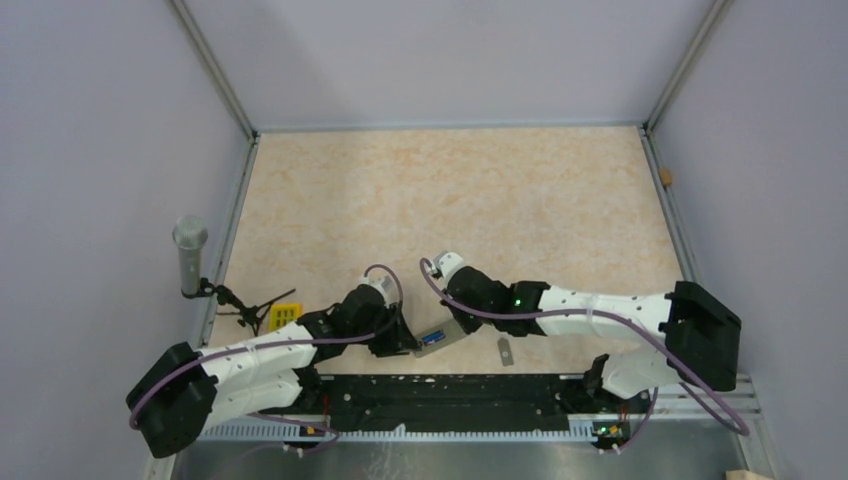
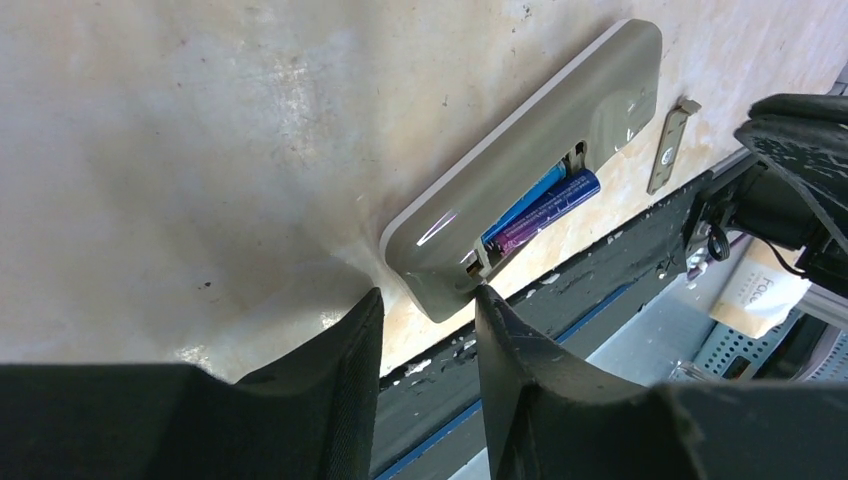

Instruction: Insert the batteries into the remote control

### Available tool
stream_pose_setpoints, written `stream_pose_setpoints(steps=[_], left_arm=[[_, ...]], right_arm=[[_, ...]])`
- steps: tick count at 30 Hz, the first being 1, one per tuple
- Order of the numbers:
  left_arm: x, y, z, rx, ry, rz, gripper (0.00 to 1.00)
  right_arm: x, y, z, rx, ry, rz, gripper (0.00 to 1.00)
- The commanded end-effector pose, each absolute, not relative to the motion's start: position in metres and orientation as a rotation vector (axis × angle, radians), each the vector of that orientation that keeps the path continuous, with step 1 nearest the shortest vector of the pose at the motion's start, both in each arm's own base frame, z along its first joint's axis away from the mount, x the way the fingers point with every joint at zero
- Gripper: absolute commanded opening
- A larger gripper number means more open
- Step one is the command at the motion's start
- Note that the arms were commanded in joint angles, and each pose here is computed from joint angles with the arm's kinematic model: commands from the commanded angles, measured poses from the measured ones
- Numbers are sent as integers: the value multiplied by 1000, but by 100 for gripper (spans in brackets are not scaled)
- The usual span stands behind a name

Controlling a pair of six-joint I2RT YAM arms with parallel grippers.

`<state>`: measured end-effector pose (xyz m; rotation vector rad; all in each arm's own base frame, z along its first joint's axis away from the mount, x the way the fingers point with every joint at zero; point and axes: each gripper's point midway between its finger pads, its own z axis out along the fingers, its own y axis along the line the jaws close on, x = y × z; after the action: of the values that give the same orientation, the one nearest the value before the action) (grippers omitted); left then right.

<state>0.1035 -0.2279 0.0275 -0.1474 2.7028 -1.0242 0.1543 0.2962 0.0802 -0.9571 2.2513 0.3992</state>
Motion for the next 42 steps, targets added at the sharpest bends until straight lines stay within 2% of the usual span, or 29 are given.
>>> stream_pose_setpoints(steps=[1, 5, 11, 14, 17, 21, 42], left_arm=[[110, -231, 30, -133, 2684, -1018, 39], [111, -230, 29, -143, 2683, -1004, 37], [115, -226, 30, -159, 2656, -981, 33], [117, -227, 31, -163, 2644, -981, 26], [117, -228, 32, -159, 2644, -991, 24], [117, -228, 30, -159, 2649, -990, 24], [117, -230, 31, -149, 2648, -997, 24]], right_arm=[[153, 317, 89, -861, 2290, 558, 3], [145, 329, 89, -874, 2294, 655, 4], [132, 337, 86, -899, 2330, 745, 10], [130, 338, 82, -882, 2362, 761, 11], [130, 340, 78, -857, 2396, 768, 12], [131, 341, 73, -829, 2430, 756, 15], [140, 336, 61, -720, 2487, 719, 15]])
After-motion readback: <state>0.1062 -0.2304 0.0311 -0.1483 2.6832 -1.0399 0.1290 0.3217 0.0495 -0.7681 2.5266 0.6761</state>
